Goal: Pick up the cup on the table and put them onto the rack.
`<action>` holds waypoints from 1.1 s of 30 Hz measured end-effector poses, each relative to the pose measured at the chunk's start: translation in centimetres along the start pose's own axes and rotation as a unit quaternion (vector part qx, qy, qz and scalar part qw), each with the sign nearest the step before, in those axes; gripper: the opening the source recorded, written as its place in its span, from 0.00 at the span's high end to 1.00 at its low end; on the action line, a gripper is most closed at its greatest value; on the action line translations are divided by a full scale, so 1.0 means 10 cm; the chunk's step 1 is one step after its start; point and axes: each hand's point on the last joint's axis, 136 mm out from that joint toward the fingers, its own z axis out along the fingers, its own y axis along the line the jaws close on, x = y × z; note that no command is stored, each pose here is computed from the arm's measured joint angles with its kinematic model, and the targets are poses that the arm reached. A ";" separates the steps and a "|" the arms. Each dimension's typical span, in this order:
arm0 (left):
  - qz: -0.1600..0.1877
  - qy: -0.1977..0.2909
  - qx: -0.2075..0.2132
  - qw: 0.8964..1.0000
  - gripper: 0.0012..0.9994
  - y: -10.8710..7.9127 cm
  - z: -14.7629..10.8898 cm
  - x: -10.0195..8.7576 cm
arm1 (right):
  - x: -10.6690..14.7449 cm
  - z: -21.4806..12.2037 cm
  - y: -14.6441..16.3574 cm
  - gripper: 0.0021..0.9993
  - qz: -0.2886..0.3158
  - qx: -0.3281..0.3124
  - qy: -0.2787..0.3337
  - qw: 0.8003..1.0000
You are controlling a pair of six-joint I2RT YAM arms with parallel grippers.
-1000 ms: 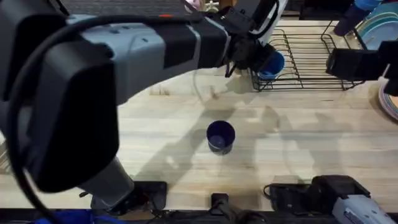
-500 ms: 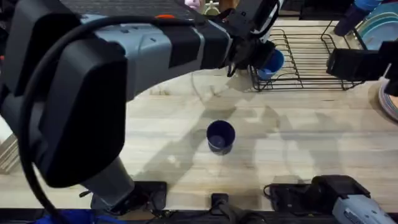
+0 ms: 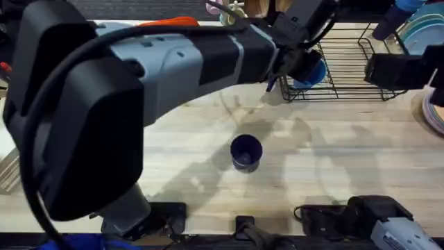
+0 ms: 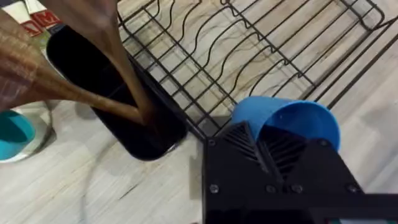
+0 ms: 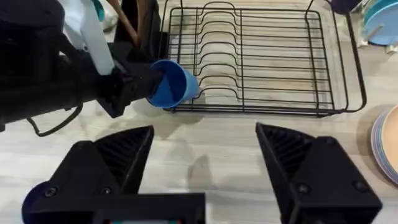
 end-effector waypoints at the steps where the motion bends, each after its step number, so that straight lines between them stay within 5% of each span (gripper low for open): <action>1: 0.000 -0.001 0.000 1.000 0.96 -0.01 -0.01 -0.02 | 0.00 0.00 0.00 0.00 -0.001 0.000 0.000 1.000; 11: 0.001 0.001 -0.011 1.000 0.96 0.03 0.02 -0.01 | 0.00 0.00 0.00 0.00 -0.003 0.000 0.000 1.000; 16: -0.001 0.030 -0.040 0.999 0.96 0.14 0.22 0.22 | 0.00 0.00 0.00 0.00 -0.003 0.000 0.000 1.000; 27: -0.001 0.029 -0.043 0.999 0.96 0.15 0.22 0.21 | 0.00 0.00 0.00 0.00 -0.003 0.000 0.000 1.000; 33: -0.002 0.030 -0.048 0.998 0.76 0.17 0.22 0.22 | 0.00 0.00 0.00 0.00 -0.003 0.000 0.000 1.000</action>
